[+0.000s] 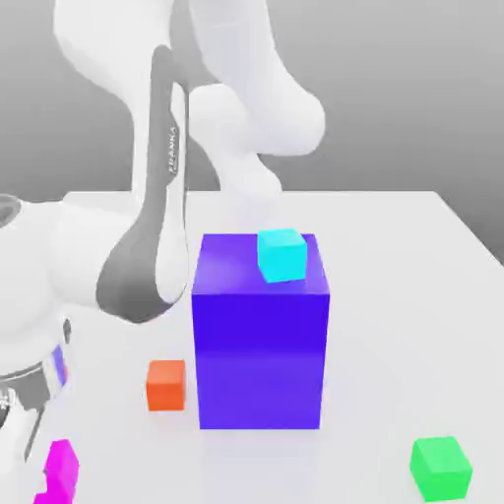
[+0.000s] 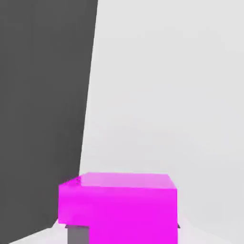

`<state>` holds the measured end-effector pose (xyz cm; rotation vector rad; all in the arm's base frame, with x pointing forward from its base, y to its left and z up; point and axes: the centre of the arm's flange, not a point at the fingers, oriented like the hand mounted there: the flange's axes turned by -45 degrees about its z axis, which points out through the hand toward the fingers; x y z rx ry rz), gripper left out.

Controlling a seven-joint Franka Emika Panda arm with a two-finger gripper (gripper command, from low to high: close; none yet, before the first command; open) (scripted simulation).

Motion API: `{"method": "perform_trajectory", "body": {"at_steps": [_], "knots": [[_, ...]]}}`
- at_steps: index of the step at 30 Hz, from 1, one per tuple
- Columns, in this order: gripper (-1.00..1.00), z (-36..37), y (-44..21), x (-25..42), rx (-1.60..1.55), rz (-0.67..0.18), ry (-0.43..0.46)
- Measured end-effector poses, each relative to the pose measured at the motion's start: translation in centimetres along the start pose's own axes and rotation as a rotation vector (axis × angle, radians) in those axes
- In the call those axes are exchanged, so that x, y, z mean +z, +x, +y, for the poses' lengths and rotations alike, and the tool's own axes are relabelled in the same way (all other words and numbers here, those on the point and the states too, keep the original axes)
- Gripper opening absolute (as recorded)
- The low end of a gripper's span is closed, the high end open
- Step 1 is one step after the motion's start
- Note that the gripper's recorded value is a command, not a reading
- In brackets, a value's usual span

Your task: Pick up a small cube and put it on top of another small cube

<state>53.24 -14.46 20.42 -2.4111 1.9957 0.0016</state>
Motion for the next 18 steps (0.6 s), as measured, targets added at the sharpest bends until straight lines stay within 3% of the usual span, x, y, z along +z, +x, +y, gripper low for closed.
{"method": "perform_trajectory", "body": {"at_steps": [11, 15, 16, 18], "knots": [[-1.0, -2.2, -27.8, -2.8, -0.303, -0.002, -0.001], [-1.0, -0.6, -36.6, 0.8, -0.402, 0.005, -0.005], [1.0, -0.3, -37.1, 2.0, -0.41, 0.006, -0.007], [1.0, -0.3, -37.1, 2.0, -0.41, 0.005, -0.006]]}}
